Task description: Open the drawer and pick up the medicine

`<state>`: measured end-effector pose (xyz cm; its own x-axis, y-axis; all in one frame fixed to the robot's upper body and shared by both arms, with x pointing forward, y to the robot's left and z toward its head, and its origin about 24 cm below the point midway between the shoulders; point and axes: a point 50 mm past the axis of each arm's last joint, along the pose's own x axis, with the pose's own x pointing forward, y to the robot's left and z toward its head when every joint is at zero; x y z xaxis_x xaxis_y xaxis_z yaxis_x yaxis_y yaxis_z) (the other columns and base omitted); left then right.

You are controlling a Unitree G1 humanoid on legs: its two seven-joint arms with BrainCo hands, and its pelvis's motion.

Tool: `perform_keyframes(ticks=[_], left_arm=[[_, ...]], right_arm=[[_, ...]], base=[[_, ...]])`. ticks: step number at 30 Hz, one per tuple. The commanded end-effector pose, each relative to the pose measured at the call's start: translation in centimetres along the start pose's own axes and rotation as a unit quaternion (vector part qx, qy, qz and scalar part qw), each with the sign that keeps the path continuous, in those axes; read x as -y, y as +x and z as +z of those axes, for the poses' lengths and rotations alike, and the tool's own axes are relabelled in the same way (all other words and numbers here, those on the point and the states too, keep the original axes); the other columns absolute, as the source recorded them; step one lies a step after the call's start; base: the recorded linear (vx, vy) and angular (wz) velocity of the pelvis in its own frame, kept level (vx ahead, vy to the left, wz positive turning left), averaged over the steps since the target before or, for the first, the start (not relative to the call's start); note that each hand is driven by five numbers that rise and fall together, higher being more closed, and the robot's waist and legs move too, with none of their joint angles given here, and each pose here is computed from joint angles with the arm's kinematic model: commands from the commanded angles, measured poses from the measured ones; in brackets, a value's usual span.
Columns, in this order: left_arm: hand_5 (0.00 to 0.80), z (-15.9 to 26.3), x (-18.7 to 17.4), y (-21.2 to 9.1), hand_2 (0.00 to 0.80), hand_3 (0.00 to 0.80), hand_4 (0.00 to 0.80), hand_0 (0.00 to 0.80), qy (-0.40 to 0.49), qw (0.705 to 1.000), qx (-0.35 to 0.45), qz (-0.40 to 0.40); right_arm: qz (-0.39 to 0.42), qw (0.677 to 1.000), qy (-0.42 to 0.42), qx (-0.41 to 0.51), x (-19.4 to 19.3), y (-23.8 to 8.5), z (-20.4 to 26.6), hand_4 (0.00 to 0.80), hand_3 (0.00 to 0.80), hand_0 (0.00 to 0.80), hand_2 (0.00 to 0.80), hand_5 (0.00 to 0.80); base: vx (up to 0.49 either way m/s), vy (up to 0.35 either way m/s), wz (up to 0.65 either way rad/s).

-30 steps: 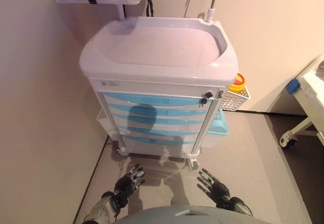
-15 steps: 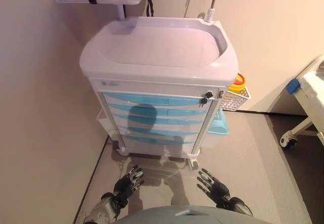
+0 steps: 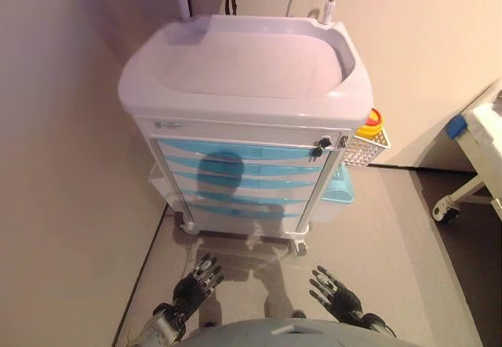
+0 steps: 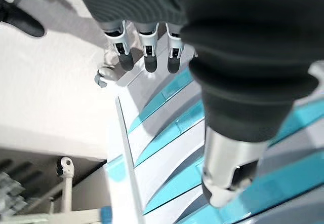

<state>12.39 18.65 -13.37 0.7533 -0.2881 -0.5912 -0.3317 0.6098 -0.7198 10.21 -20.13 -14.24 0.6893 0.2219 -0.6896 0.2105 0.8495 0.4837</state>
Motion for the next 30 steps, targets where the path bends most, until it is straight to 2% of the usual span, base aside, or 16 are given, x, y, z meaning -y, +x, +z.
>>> perform_keyframes(ticks=[1, 7, 12, 18, 22, 30], left_arm=[[0.000, 3.6, 3.2, 2.2, 0.000, 0.000, 0.000, 0.000, -0.015, 0.994, 0.066, -0.084], [0.000, 5.9, 6.2, 2.9, 0.000, 0.000, 0.000, 0.000, -0.016, 0.981, 0.109, -0.158], [0.000, 7.1, 8.9, 3.1, 0.000, 0.000, 0.000, 0.000, -0.070, 0.958, 0.146, -0.235], [0.000, 8.8, 11.2, 3.8, 0.000, 0.000, 0.000, 0.000, -0.128, 0.936, 0.179, -0.276], [0.000, 10.4, 12.9, 4.2, 0.000, 0.000, 0.000, 0.000, -0.131, 0.924, 0.204, -0.295], [0.000, 13.2, 16.9, 4.1, 0.000, 0.000, 0.000, 0.000, -0.172, 0.876, 0.248, -0.377]], right_arm=[[0.070, 0.991, -0.025, 0.107, -2.7, 1.5, 4.9, 0.000, 0.000, 0.000, 0.000, 0.000], [0.098, 0.982, -0.033, 0.160, -4.4, 1.5, 7.4, 0.000, 0.000, 0.000, 0.000, 0.000], [0.114, 0.976, -0.046, 0.178, -5.0, 1.0, 8.7, 0.000, 0.000, 0.000, 0.000, 0.000], [0.122, 0.976, -0.042, 0.173, -5.5, 1.3, 8.8, 0.000, 0.000, 0.000, 0.000, 0.000], [0.129, 0.978, -0.042, 0.162, -5.7, 1.5, 8.6, 0.000, 0.000, 0.000, 0.000, 0.000], [0.139, 0.978, -0.043, 0.148, -6.1, 1.7, 8.0, 0.000, 0.000, 0.000, 0.000, 0.000]], base=[[-0.157, 0.014, -0.06], [-0.133, 0.015, 0.01], [-0.082, 0.013, 0.04], [-0.015, -0.016, -0.09], [-0.005, -0.023, 0.04], [0.007, -0.020, -0.06]])
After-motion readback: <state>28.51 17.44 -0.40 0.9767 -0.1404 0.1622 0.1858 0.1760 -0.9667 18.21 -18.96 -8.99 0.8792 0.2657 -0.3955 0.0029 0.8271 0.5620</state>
